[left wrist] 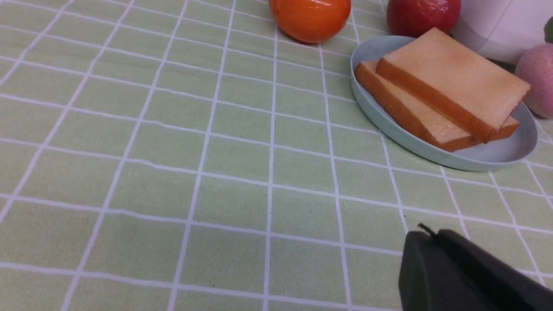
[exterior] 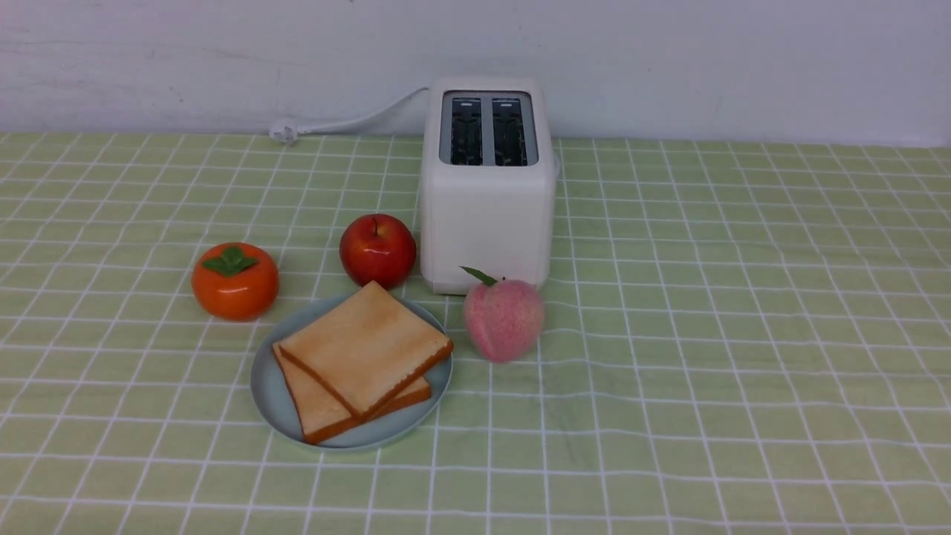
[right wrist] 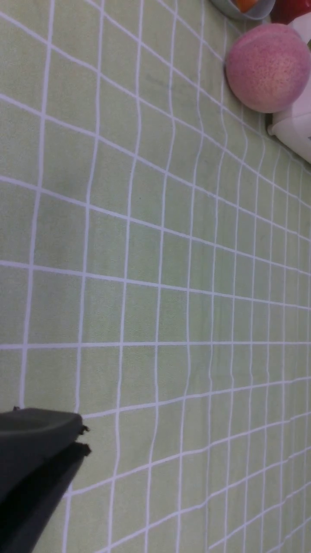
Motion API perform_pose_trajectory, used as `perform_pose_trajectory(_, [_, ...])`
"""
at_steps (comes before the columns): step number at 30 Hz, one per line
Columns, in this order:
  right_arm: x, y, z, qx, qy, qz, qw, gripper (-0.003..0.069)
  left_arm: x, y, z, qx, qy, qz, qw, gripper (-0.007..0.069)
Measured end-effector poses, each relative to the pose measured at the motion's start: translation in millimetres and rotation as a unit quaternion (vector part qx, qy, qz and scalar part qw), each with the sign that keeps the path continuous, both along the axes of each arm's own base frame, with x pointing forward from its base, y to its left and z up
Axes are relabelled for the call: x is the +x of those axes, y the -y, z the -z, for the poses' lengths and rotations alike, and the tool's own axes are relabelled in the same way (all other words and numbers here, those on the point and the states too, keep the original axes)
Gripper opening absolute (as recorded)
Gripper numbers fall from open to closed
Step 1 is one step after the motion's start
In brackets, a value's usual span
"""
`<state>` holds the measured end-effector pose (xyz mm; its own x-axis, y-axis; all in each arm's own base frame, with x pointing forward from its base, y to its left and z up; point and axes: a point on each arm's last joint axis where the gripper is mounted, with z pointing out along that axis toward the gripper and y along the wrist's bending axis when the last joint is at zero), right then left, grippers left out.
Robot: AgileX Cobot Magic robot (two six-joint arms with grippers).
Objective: Take toasted bread from bread machine on green coffee tablecloth place on plate.
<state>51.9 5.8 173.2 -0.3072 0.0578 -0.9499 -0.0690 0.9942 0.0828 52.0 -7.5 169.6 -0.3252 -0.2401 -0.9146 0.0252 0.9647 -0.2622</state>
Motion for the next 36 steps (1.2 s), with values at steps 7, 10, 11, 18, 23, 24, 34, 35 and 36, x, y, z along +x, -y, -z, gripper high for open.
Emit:
perform_pose_trajectory(7, [0.0,0.0,0.0,0.0,0.0,0.0,1.0,0.0037,0.0,0.0,0.0,0.0,0.0,0.0,1.0,-0.0013])
perform_pose_trajectory(10, [0.0,0.0,0.0,0.0,0.0,0.0,1.0,0.0041,0.0,0.0,0.0,0.0,0.0,0.0,1.0,-0.0013])
perform_pose_trajectory(11, [0.0,0.0,0.0,0.0,0.0,0.0,1.0,0.0043,0.0,0.0,0.0,0.0,0.0,0.0,1.0,-0.0013])
perform_pose_trajectory(18, [0.0,0.0,0.0,0.0,0.0,0.0,1.0,0.0053,0.0,0.0,0.0,0.0,0.0,0.0,1.0,-0.0013])
perform_pose_trajectory(23, [0.0,0.0,0.0,0.0,0.0,0.0,1.0,0.006,0.0,0.0,0.0,0.0,0.0,0.0,1.0,-0.0013])
perform_pose_trajectory(24, [0.0,0.0,0.0,0.0,0.0,0.0,1.0,0.0061,0.0,0.0,0.0,0.0,0.0,0.0,1.0,-0.0013])
perform_pose_trajectory(34, [0.0,0.0,0.0,0.0,0.0,0.0,1.0,0.0077,0.0,0.0,0.0,0.0,0.0,0.0,1.0,-0.0011])
perform_pose_trajectory(35, [0.0,0.0,0.0,0.0,0.0,0.0,1.0,0.0079,0.0,0.0,0.0,0.0,0.0,0.0,1.0,-0.0011])
perform_pose_trajectory(36, [0.0,0.0,0.0,0.0,0.0,0.0,1.0,0.008,0.0,0.0,0.0,0.0,0.0,0.0,1.0,-0.001])
